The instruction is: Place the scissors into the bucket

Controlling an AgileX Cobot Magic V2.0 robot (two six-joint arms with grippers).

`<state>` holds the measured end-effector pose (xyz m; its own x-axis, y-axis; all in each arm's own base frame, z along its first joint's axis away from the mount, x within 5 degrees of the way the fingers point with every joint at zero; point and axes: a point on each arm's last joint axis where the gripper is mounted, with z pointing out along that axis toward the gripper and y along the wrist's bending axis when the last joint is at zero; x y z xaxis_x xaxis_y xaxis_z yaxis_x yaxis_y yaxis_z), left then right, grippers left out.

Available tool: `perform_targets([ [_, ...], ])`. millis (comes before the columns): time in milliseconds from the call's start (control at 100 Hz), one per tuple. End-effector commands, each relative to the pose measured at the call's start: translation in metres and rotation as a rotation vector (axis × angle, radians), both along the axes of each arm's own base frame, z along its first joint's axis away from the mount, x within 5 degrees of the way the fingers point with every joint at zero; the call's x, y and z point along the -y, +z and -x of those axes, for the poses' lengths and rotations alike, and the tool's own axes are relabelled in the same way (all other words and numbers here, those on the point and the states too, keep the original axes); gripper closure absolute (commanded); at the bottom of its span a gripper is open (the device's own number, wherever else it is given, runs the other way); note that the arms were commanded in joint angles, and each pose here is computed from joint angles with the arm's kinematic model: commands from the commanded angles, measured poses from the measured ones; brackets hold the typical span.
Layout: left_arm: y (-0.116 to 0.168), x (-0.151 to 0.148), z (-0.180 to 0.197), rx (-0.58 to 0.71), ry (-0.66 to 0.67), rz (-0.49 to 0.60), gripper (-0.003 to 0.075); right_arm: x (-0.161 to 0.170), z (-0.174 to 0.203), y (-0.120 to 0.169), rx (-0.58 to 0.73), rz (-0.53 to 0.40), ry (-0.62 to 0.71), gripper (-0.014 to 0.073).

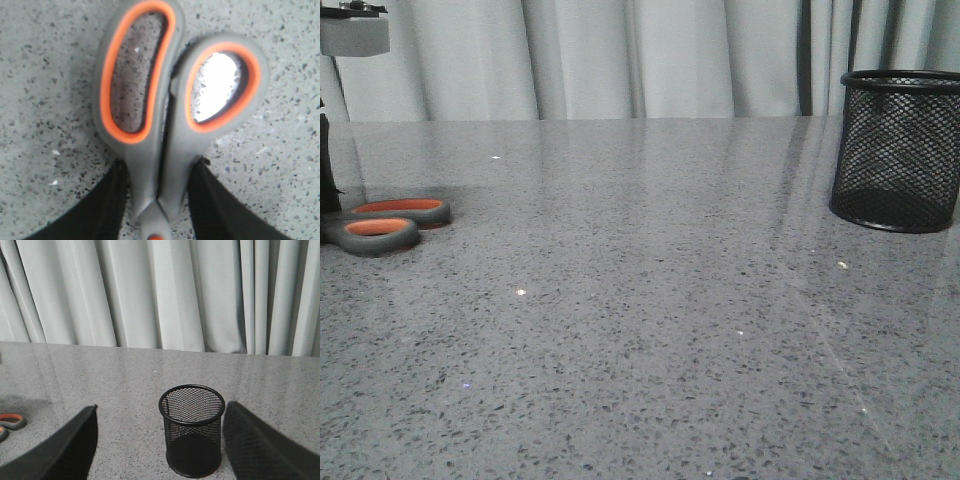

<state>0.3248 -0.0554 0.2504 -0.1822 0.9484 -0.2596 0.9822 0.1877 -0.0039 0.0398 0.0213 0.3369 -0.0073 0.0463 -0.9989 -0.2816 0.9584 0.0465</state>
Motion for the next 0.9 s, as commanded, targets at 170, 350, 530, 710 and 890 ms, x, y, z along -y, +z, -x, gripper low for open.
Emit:
perform_targets([
  [170,0.017,0.004,0.01,-0.01,-0.008,0.038,0.0631,0.003,-0.001,0.016,0.085,-0.028,-0.03,0.0117],
  [350,0.042,0.004,0.013,0.123,0.013,0.068,0.0637,0.003,-0.001,0.017,0.088,-0.029,-0.031,0.0117],
  [530,0.087,0.012,0.014,0.291,0.045,0.192,0.0637,0.002,-0.001,0.017,0.083,-0.055,-0.02,0.0117],
  [710,0.144,0.037,0.025,0.499,-0.01,0.296,0.0637,-0.004,0.001,0.021,0.066,-0.157,0.067,0.0117],
  [890,0.188,0.09,0.053,0.617,-0.204,0.383,0.0636,-0.016,-0.007,0.044,0.022,-0.166,0.21,0.0117],
])
